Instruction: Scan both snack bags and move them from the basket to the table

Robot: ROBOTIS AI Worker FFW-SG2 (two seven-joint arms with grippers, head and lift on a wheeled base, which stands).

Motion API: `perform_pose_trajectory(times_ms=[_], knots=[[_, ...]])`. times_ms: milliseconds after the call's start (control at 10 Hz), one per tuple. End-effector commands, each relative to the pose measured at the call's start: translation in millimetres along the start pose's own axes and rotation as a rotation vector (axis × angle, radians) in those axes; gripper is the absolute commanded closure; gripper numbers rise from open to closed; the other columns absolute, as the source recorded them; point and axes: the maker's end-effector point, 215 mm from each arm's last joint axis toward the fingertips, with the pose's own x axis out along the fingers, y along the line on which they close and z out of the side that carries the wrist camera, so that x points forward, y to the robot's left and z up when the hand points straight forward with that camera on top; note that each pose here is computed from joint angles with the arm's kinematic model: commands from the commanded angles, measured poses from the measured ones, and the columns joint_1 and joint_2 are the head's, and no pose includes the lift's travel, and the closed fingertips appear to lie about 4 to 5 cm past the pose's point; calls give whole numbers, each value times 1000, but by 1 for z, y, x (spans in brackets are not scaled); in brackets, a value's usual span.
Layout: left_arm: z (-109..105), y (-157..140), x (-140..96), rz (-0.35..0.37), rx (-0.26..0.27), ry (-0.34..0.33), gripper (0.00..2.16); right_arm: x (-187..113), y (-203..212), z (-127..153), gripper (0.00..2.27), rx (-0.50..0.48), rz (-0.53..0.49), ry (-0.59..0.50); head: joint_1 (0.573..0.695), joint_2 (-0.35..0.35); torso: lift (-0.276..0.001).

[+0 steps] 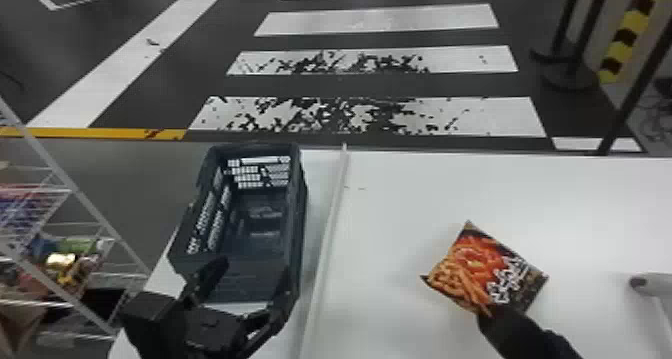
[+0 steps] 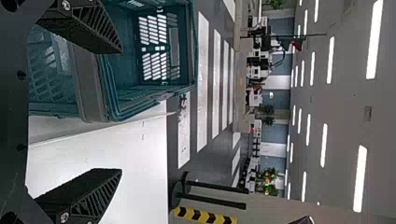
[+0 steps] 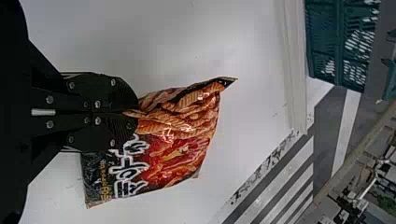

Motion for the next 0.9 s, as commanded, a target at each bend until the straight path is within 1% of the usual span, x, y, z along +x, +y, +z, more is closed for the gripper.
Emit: perform_pose_trajectory(times_ms=[0, 100, 200, 300, 500, 600, 800], knots=[[-1, -2, 3, -5, -3, 2, 87, -21, -25, 23, 2253, 194, 0, -62, 695, 153, -98], [-3, -3, 7, -10, -7, 12, 87, -34, -38, 38, 2253, 360, 28, -109, 695, 141, -98], [-3, -7, 10, -18, -9, 11, 87, -42, -47, 45, 2253, 515, 54, -147, 695, 131, -98], [-5, -11, 13, -26, -11, 18, 87, -48, -52, 55, 2253, 611, 63, -183, 695, 125, -98], [-8, -15, 18, -37, -13, 20, 87, -62, -63, 75, 2253, 869, 107, -294, 695, 105, -98], [-9, -14, 20, -41, -19, 20, 87, -69, -71, 77, 2253, 951, 127, -334, 695, 102, -98], [-13, -16, 23, -51, -20, 25, 87, -81, -95, 64, 2253, 1132, 143, -390, 695, 87, -98]])
